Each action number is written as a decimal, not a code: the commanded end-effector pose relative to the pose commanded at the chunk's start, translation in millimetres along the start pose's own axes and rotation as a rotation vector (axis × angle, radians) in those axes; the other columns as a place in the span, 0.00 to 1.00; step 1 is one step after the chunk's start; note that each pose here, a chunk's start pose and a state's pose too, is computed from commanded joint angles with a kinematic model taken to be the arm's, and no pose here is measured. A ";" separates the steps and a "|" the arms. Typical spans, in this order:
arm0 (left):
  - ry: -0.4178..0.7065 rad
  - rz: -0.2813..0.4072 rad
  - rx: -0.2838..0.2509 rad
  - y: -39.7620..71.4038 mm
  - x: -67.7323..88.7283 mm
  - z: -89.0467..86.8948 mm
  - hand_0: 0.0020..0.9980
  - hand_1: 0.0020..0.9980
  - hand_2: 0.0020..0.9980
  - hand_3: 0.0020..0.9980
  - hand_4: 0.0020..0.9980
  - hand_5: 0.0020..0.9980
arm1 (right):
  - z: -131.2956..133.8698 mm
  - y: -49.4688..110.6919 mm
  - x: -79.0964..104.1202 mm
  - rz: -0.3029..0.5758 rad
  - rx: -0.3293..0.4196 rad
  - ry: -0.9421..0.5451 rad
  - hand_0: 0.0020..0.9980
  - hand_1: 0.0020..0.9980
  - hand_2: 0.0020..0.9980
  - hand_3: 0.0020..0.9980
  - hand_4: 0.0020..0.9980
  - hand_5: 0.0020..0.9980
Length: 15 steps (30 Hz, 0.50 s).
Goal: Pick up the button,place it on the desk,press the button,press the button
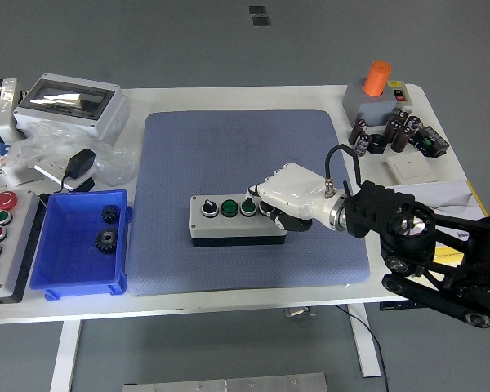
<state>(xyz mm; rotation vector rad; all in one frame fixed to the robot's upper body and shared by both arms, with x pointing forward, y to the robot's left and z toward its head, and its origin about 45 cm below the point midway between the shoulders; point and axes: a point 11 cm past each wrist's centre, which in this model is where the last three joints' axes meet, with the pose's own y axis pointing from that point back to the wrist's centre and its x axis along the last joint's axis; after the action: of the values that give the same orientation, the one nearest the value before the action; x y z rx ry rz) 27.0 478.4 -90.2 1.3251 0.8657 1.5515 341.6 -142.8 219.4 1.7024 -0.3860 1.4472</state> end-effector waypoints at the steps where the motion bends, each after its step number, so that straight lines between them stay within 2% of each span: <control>1: 0.000 0.000 0.000 0.0 0.1 0.1 0.73 0.75 0.59 0.60 0.56 0.19 | -0.1 -0.8 -1.6 -0.005 -0.001 0.002 0.38 0.24 0.24 0.74 0.03 0.11; 5: 0.001 0.004 -0.007 0.0 0.9 1.2 0.73 0.75 0.59 0.60 0.56 0.19 | -0.2 -3.8 -12.9 -0.042 -0.012 0.016 0.38 0.24 0.24 0.74 0.03 0.11; 8: 0.002 0.006 -0.011 0.0 1.4 1.8 0.73 0.75 0.59 0.59 0.55 0.19 | 0.2 -3.7 -13.5 -0.037 -0.012 0.013 0.38 0.24 0.24 0.74 0.02 0.11; 11: 0.002 0.008 -0.013 0.0 1.6 1.7 0.73 0.75 0.59 0.59 0.55 0.19 | 1.6 -0.8 -0.3 0.020 0.005 -0.034 0.38 0.24 0.24 0.74 0.02 0.11; 15: 0.000 0.009 -0.012 0.1 1.9 1.5 0.73 0.75 0.59 0.60 0.55 0.19 | 1.6 9.4 26.7 0.134 0.060 -0.155 0.38 0.24 0.24 0.73 0.02 0.11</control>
<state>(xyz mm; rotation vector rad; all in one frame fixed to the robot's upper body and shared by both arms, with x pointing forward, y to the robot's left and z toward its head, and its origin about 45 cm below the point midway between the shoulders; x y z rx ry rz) 28.4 480.1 -89.2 1.3215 0.8501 1.5615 343.7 -142.1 247.6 1.8740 -0.5556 1.4384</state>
